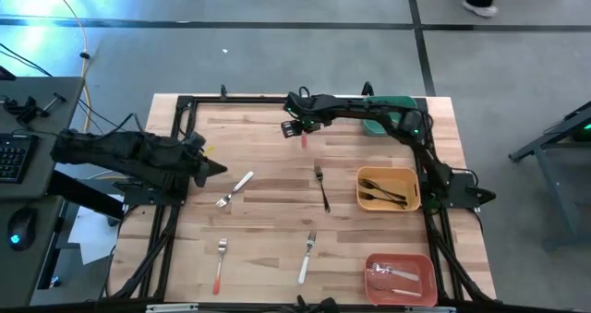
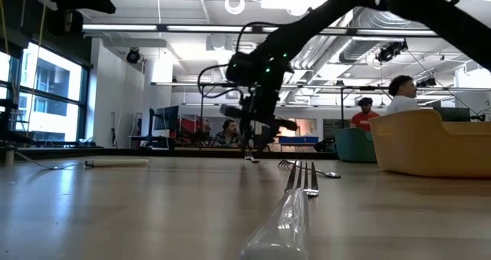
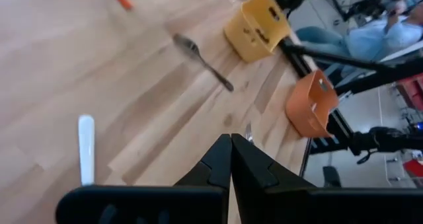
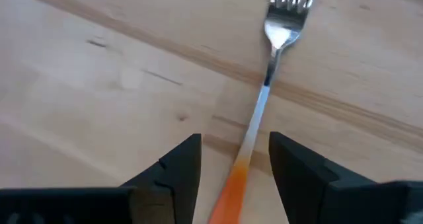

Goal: Sort silverware by color (type)
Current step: Put the orange fork into the green bin

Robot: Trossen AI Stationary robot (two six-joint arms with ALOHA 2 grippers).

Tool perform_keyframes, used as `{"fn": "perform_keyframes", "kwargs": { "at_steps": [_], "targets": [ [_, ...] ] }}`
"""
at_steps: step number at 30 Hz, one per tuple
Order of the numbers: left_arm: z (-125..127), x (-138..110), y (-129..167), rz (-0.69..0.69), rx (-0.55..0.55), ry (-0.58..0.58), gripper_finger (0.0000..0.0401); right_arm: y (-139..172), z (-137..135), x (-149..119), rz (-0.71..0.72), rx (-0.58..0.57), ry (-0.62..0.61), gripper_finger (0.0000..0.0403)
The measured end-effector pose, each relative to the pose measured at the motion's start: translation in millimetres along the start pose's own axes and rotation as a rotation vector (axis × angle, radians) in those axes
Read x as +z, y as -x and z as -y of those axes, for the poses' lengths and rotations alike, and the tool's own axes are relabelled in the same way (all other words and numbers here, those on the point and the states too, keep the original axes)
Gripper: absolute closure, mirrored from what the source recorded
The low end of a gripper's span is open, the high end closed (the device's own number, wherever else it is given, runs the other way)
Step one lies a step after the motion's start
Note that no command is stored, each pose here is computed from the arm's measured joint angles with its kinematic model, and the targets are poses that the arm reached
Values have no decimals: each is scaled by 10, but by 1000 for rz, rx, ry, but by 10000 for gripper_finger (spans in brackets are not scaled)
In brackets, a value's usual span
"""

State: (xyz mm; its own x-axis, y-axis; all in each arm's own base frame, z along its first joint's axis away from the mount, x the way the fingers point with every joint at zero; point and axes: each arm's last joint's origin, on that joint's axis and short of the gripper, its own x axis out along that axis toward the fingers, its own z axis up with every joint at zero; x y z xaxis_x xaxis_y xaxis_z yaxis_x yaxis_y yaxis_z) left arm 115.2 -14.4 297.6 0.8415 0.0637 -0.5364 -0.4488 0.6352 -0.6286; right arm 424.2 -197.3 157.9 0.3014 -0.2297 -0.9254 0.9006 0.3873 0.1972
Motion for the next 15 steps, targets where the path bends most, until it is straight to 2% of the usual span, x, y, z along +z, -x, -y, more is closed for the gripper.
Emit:
{"fn": "perform_keyframes", "kwargs": {
  "at_steps": [3, 6, 9, 13, 15],
  "targets": [
    [-45, 36, 76, 28, -18, -18, 401, -139, -15, 2, -56, -68, 10, 244],
    [-78, 57, 130, 47, -30, -25, 401, -184, -12, -7, -99, -115, 42, 264],
    [-102, 71, 166, 66, -31, -40, 401, -220, 7, -49, -131, -119, 71, 306],
    [-127, 82, 201, 86, -29, -45, 401, -232, 32, -96, -182, -121, 123, 381],
    [-136, 85, 214, 94, -27, -41, 401, -201, 36, -108, -208, -110, 163, 395]
  ]
}}
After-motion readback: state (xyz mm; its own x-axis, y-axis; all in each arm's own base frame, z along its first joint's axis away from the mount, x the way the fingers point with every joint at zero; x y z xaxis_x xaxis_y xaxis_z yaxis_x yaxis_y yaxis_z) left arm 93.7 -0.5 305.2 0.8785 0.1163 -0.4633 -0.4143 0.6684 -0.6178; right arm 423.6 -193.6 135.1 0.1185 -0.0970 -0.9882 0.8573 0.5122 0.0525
